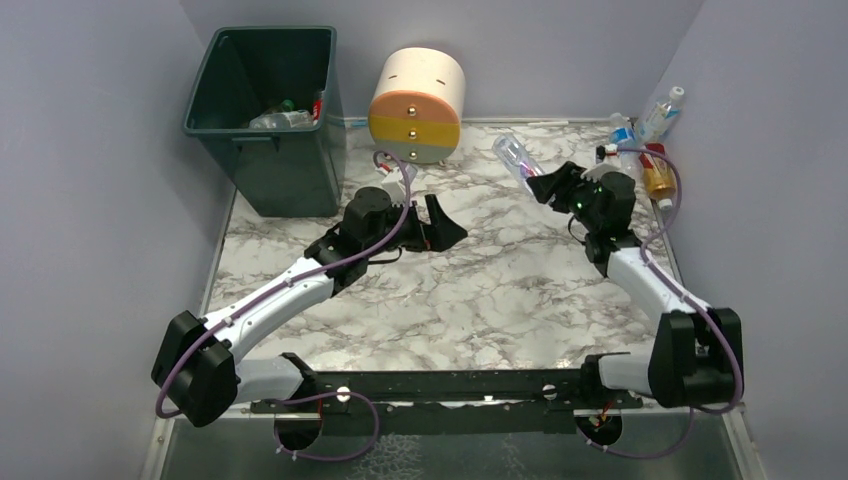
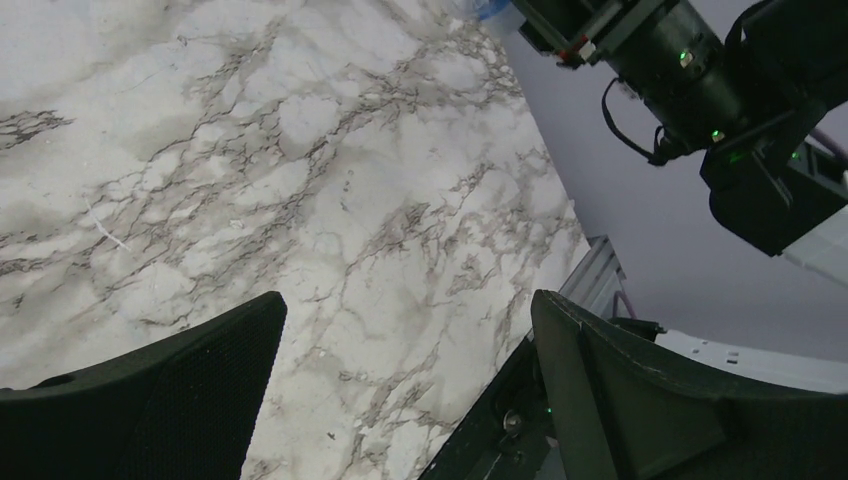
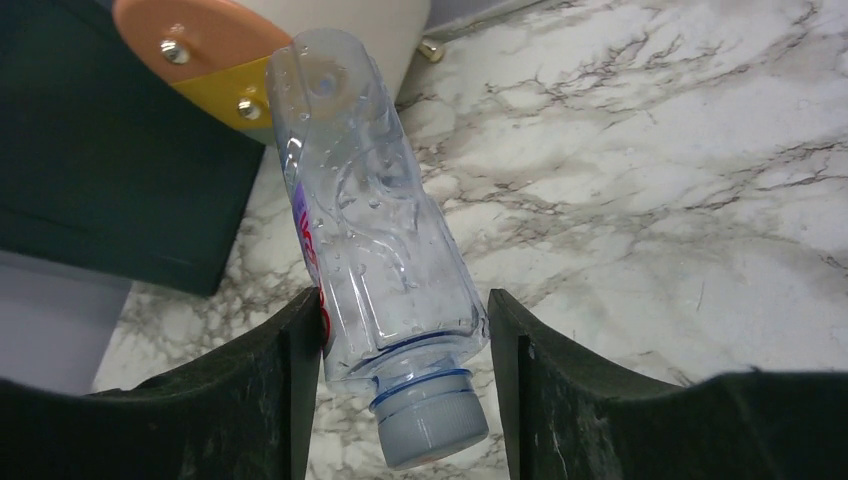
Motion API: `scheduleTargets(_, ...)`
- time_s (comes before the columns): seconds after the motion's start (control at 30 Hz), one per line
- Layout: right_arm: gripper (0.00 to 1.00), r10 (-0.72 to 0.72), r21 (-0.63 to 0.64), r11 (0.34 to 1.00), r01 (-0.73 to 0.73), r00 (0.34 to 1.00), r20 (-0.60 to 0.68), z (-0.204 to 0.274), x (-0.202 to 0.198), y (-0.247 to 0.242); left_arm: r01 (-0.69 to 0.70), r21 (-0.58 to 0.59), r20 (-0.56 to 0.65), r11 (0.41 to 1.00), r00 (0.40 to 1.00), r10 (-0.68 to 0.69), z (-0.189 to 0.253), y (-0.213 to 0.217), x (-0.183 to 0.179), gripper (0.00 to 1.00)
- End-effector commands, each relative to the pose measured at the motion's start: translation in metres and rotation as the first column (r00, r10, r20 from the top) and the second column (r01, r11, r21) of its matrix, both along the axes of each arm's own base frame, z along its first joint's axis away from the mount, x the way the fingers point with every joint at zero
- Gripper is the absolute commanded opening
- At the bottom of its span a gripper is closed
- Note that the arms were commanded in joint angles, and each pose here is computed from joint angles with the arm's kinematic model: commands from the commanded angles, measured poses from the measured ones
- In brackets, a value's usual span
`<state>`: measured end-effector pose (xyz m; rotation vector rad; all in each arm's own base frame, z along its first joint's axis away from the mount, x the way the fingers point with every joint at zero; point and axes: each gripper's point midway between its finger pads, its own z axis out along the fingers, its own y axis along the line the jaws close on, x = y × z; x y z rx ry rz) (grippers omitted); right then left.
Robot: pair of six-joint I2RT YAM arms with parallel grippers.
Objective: Put the plastic bottles in the bin
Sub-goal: Pick up the plastic bottle from the corner of the board.
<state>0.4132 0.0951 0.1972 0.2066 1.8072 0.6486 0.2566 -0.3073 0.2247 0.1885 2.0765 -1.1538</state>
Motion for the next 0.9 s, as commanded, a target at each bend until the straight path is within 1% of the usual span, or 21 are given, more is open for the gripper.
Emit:
scheduleTargets(0.0, 0.57, 0.104, 0.074, 0.992, -0.105, 0.995, 0.009, 0.015, -0.037, 0.018, 0.012, -0.153, 0.035, 0.988, 0.999, -0.006, 0.035, -0.012, -0.001, 0.99)
scheduleTargets(0.27, 0.57, 0.225, 0.159, 0.960, -0.231, 0.973, 0.053, 0.040, -0.088, 0.038, 0.020, -0.381, 0.006, 0.924, 1.000, -0.019, 0.071, -0.023, -0.005, 0.99)
scheduleTargets(0.5, 0.57, 0.301, 0.237, 0.919, -0.316, 0.949, 0.097, 0.060, -0.116, 0.053, -0.033, -0.524, -0.027, 0.851, 0.999, 0.023, 0.095, -0.015, -0.005, 0.99)
scheduleTargets(0.6, 0.57, 0.327, 0.255, 0.903, -0.346, 0.938, 0.116, 0.069, -0.124, 0.058, -0.054, -0.557, -0.041, 0.828, 0.998, 0.038, 0.100, -0.013, -0.004, 0.99)
scheduleTargets(0.73, 0.57, 0.359, 0.267, 0.883, -0.386, 0.922, 0.145, 0.082, -0.133, 0.065, -0.078, -0.565, -0.064, 0.821, 0.997, 0.050, 0.096, -0.012, -0.001, 0.99)
scheduleTargets(0.87, 0.57, 0.403, 0.276, 0.861, -0.427, 0.904, 0.142, 0.085, -0.140, 0.079, -0.109, -0.577, -0.064, 0.810, 0.994, 0.088, 0.096, -0.007, 0.003, 0.99)
